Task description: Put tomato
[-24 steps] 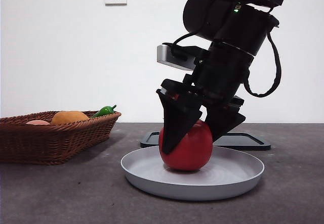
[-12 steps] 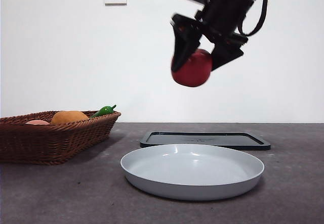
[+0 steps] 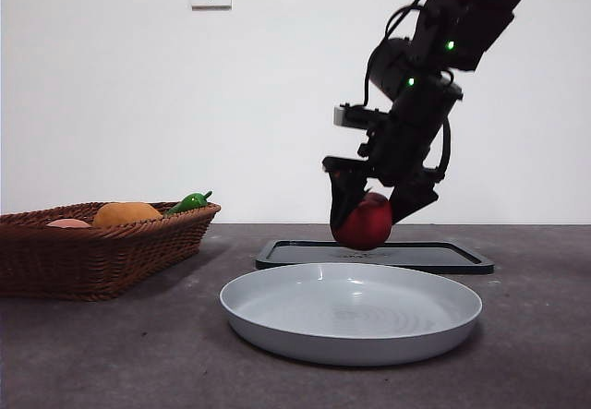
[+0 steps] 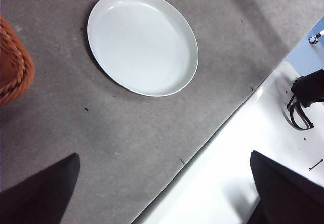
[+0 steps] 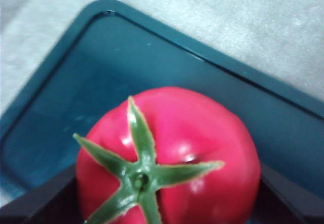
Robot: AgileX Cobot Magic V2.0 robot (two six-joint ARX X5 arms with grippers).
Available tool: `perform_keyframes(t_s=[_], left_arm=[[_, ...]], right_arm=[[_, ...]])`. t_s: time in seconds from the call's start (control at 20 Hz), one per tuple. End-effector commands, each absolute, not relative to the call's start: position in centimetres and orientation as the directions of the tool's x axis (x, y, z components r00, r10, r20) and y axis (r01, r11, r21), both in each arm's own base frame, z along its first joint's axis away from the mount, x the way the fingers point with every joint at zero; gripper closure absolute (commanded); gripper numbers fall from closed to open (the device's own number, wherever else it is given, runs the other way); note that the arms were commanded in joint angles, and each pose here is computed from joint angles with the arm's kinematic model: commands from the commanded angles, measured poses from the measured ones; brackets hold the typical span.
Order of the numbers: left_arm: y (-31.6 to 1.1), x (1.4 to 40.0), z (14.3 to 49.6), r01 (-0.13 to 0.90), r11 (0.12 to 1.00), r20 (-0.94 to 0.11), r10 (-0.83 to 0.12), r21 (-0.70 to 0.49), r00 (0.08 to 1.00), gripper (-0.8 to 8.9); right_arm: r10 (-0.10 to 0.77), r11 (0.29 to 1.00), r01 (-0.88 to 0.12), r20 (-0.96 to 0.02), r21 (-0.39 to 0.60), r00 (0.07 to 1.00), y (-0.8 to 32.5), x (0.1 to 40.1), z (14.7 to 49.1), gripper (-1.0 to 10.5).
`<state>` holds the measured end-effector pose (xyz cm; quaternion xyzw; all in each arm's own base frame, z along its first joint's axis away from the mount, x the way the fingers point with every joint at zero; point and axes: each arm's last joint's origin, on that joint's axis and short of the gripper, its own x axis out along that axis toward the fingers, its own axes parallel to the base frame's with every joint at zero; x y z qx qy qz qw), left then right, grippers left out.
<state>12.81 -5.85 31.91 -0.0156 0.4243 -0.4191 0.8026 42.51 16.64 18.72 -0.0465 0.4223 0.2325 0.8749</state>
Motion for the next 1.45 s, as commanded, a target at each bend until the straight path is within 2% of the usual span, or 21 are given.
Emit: perform_keyframes(t_s=[0.05,0.15,0.2,0.3,0.4,0.5,0.6,0.75,0.9,1.0,1.2,1.35,1.45], left_arm=[[-6.0,12.9,32.1,0.678,0.636,-0.663,-0.691,-0.368,0.288,2.54],[-6.0,12.9,32.1,0.678,0.636,-0.663,-0.691,-0.368,0.288,2.54],[-6.0,12.9,32.1,0.678,0.636,-0.663,-0.691,-0.369,0.288,2.53],[-6.0,12.9,32.1,0.678,0.636,-0.663,-0.691,-0.368,0.288,2.53],[-6.0,12.9,32.1,0.678,0.636,-0.663,-0.691,-0.368,0.288,2.54],[-6.0,12.9,32.1,0.678,0.636,-0.663,-0.691,-0.368,0.288,2.53],[-6.0,12.9,32.1,0.677,0.637,-0.664,-0.691,-0.369,0.288,2.53],[-6.0,12.9,32.1,0.677,0.637,-0.664,-0.691,-0.369,0.288,2.53],[-6.0,12.9,32.1,0.677,0.637,-0.664,-0.691,-0.369,0.288,2.53],[-6.0,12.9,32.1,0.677,0.637,-0.664,-0.691,-0.369,0.288,2.53],[-6.0,12.9,32.1,0.678,0.636,-0.663,-0.691,-0.368,0.289,2.53],[-6.0,12.9,32.1,0.678,0.636,-0.663,-0.691,-0.368,0.289,2.54],[-6.0,13.0,32.1,0.680,0.636,-0.661,-0.692,-0.366,0.291,2.53]], right_arm=[[0.371,0.882,-0.459,-0.760,0.108,0.534,17.0,43.2,18.0,7.5],[0.367,0.882,-0.458,-0.768,0.109,0.524,17.0,43.2,17.7,7.5],[0.367,0.882,-0.457,-0.770,0.110,0.522,17.0,43.1,17.7,7.1],[0.364,0.882,-0.457,-0.784,0.116,0.504,16.9,43.0,17.5,5.5],[0.361,0.883,-0.455,-0.790,0.118,0.495,17.0,42.8,17.5,5.0],[0.359,0.887,-0.444,-0.791,0.125,0.495,16.9,42.7,18.0,4.0],[0.360,0.888,-0.442,-0.786,0.124,0.502,16.8,42.3,19.2,3.9],[0.361,0.889,-0.442,-0.778,0.120,0.514,16.3,41.1,22.3,3.8],[0.369,0.886,-0.446,-0.769,0.123,0.521,15.3,38.5,26.9,3.8],[0.395,0.876,-0.463,-0.749,0.133,0.532,14.5,35.8,30.8,3.8],[0.449,0.859,-0.495,-0.652,0.127,0.611,12.2,29.2,38.3,3.9],[0.464,0.856,-0.503,-0.604,0.118,0.648,10.4,24.7,40.5,3.9],[0.469,0.855,-0.505,-0.588,0.116,0.659,9.2,21.8,40.3,3.9]])
